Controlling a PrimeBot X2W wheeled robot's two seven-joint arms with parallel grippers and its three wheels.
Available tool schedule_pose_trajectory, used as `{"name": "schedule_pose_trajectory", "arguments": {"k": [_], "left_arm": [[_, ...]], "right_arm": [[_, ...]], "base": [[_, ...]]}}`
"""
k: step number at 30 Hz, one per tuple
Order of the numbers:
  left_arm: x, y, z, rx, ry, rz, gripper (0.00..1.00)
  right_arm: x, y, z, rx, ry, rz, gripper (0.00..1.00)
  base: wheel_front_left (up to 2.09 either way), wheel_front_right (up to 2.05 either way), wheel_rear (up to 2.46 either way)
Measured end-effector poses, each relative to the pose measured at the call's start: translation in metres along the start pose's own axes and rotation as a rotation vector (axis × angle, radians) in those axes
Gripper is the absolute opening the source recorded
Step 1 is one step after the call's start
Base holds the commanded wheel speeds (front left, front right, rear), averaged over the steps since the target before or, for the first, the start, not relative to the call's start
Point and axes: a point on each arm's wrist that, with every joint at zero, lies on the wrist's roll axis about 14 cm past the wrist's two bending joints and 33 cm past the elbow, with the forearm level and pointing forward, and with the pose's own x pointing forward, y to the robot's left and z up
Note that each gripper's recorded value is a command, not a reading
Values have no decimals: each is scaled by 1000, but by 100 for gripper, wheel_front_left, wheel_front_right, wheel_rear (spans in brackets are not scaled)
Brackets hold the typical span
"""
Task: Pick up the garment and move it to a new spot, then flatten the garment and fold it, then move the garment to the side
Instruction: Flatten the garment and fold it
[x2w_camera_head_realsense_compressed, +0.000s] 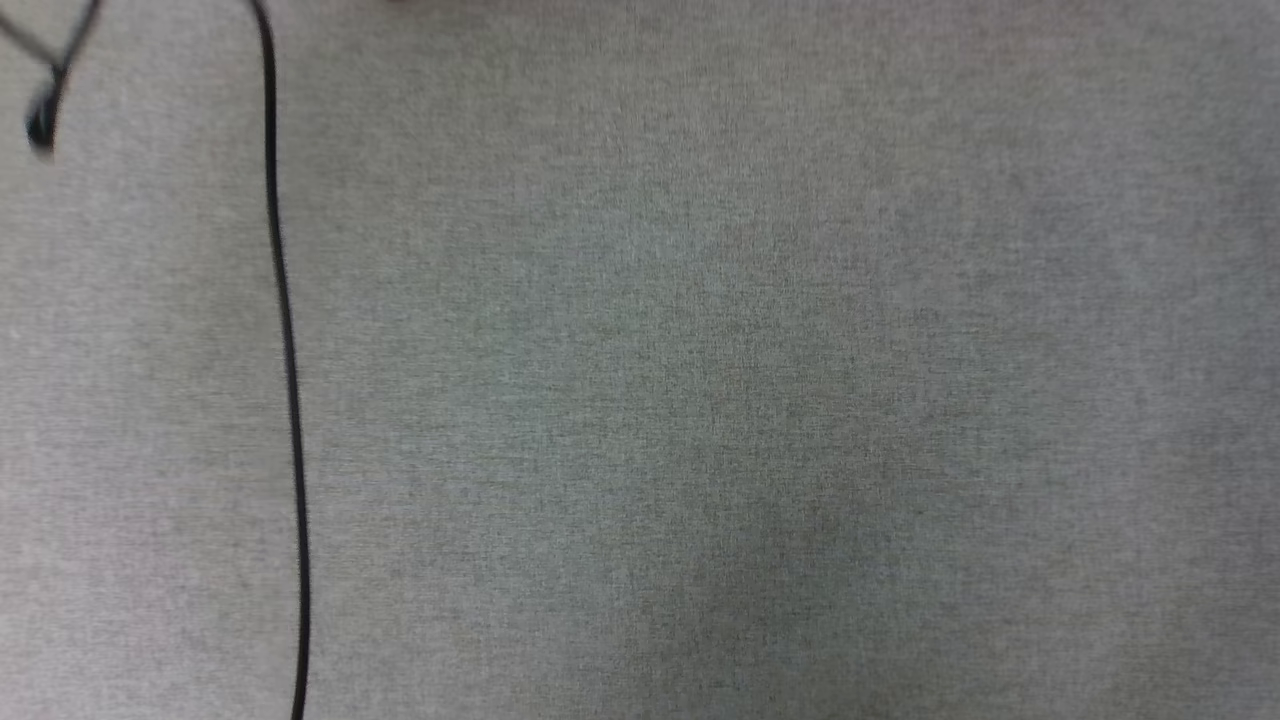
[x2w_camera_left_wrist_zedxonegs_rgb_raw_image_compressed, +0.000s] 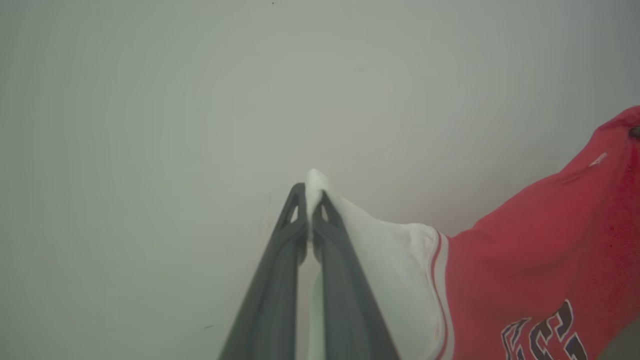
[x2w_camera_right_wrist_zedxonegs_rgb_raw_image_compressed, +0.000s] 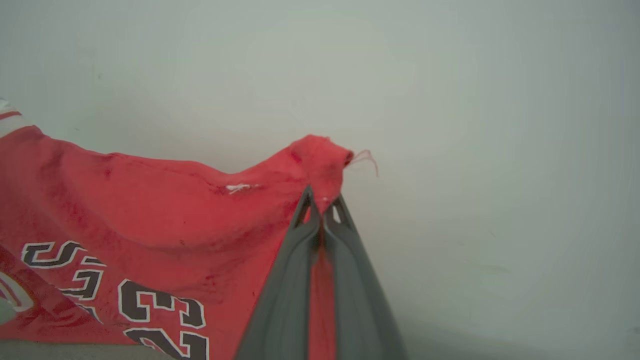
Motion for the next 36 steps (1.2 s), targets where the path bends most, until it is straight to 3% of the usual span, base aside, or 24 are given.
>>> {"name": "schedule_pose_trajectory", "arguments": {"k": [13, 36], "left_arm": [[-111, -38, -25, -132, 102, 12, 0], [-348, -113, -56, -428, 483, 195, 0]], "right_arm": [[-85, 29, -74, 65, 186, 93, 0], [-280, 61, -139, 130, 426, 152, 0]], "base": [[0, 0, 0], [0, 0, 0]]}}
